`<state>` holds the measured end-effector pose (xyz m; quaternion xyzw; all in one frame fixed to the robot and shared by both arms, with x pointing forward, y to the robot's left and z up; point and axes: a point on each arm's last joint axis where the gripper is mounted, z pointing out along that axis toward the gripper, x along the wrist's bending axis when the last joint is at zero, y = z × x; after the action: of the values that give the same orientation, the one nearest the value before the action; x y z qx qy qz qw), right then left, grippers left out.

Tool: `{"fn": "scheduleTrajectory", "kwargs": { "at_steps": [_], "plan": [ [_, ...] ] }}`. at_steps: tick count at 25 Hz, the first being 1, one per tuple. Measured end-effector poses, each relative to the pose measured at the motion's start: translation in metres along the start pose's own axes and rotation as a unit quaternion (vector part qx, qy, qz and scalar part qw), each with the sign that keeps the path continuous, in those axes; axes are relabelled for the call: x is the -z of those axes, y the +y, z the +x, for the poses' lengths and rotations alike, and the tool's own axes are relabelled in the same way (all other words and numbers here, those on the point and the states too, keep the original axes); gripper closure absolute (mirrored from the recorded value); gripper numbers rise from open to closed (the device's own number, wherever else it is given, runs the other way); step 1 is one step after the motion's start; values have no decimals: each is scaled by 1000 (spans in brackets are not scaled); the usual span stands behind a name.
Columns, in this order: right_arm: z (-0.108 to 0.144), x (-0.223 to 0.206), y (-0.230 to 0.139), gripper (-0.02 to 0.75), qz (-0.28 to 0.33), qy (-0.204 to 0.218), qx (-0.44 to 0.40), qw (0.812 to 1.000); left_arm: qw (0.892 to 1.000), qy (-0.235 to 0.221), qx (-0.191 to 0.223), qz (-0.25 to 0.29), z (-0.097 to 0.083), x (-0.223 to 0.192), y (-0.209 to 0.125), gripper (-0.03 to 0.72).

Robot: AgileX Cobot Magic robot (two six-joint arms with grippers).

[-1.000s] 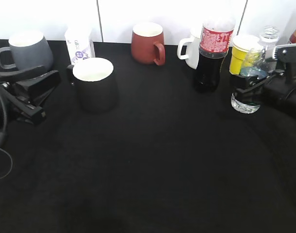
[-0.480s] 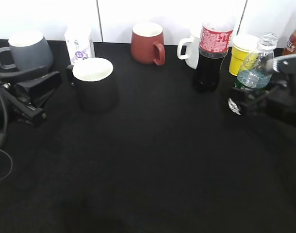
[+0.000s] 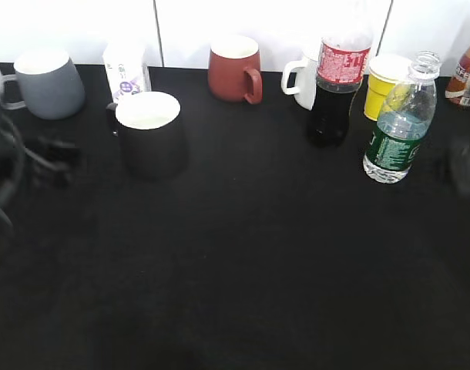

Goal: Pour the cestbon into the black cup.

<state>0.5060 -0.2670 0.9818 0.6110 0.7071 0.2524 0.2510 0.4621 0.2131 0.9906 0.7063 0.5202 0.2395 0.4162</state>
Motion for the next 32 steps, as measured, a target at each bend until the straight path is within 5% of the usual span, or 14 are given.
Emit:
{"fn": "scheduleTrajectory", "kwargs": {
  "at_steps": [5,8,12,15,19,32],
  "plan": [
    [33,82,21,144,-18,46,19,999,998,23,51,37,-20,98,31,444],
    [45,154,3,144,-51,108,27,992,997,41,43,59,-9,163,10,444],
    [20,226,-52,145,-105,128,17,986,1000,1,13,20,-1,227,-30,445],
    [4,237,-112,146,-137,127,15,982,1000,-21,4,2,3,239,-67,445],
    [-17,239,-155,146,-181,72,-8,981,998,-35,-15,-47,4,243,-76,445],
    [-18,235,-156,146,-198,58,-24,978,997,-43,-39,-48,1,243,-76,449]
  ]
}}
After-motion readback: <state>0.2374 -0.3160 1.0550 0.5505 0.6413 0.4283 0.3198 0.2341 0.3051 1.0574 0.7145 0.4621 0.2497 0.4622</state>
